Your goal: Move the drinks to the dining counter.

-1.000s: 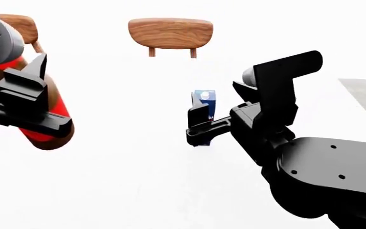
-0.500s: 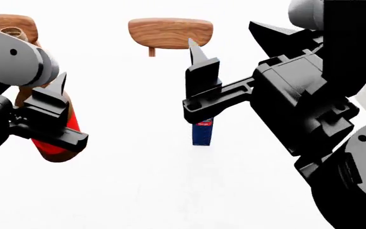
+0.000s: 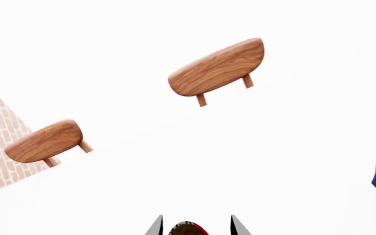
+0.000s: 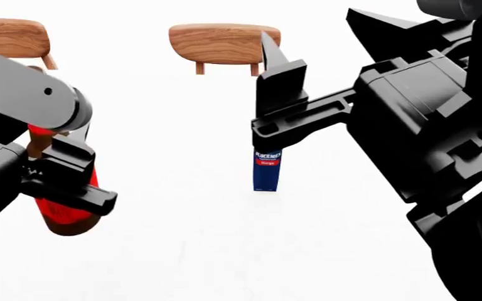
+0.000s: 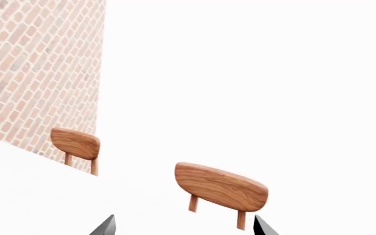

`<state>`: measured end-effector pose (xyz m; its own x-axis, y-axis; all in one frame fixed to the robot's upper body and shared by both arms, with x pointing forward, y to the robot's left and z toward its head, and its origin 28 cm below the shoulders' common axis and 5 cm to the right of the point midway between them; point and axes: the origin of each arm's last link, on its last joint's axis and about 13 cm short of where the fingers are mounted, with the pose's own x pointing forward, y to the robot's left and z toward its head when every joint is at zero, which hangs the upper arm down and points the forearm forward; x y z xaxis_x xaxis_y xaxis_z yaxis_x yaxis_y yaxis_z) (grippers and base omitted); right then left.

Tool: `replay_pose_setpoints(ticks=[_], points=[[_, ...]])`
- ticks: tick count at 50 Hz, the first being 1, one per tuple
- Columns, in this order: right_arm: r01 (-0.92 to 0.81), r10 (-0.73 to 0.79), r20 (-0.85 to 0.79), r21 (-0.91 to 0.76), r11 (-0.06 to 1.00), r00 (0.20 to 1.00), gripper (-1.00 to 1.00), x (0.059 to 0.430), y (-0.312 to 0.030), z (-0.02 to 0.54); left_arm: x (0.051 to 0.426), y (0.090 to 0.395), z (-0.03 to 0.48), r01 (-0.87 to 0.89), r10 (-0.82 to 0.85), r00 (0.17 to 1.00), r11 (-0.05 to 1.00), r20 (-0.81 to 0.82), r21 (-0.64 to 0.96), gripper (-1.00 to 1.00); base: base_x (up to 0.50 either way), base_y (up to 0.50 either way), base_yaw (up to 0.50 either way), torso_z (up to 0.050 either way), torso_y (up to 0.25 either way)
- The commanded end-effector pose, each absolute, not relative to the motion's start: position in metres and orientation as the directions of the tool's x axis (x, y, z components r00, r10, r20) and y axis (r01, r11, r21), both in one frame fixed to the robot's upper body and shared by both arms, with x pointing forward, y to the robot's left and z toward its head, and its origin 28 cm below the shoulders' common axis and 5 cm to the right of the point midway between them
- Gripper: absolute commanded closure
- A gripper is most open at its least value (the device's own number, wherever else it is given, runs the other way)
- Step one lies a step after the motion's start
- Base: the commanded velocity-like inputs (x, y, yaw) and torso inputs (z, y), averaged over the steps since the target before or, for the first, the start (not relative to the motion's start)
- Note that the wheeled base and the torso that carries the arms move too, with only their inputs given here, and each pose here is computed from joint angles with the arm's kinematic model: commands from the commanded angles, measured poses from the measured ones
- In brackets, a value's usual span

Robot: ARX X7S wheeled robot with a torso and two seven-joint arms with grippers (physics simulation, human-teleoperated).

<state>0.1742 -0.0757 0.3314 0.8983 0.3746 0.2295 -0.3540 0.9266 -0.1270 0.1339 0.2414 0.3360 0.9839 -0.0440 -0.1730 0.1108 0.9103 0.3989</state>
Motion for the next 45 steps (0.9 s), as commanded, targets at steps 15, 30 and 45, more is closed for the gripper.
replay_pose_setpoints(ticks=[15, 30, 45], points=[[-0.339, 0.361, 0.230, -0.132, 0.932, 0.904, -1.00, 0.175, -0.077, 0.332, 0.135, 0.243, 0.331, 0.101, -0.023, 0.980, 0.914, -0.199, 0.392, 1.00, 0.00, 0.00, 0.00, 0.001, 0.001], [-0.333, 0.354, 0.230, -0.128, 0.934, 0.906, -1.00, 0.175, -0.078, 0.330, 0.137, 0.245, 0.325, 0.100, -0.014, 0.975, 0.919, -0.221, 0.381, 1.00, 0.00, 0.00, 0.00, 0.000, 0.000], [-0.330, 0.351, 0.226, -0.126, 0.936, 0.909, -1.00, 0.175, -0.078, 0.329, 0.136, 0.246, 0.325, 0.101, -0.016, 0.976, 0.919, -0.219, 0.381, 1.00, 0.00, 0.00, 0.00, 0.000, 0.000]])
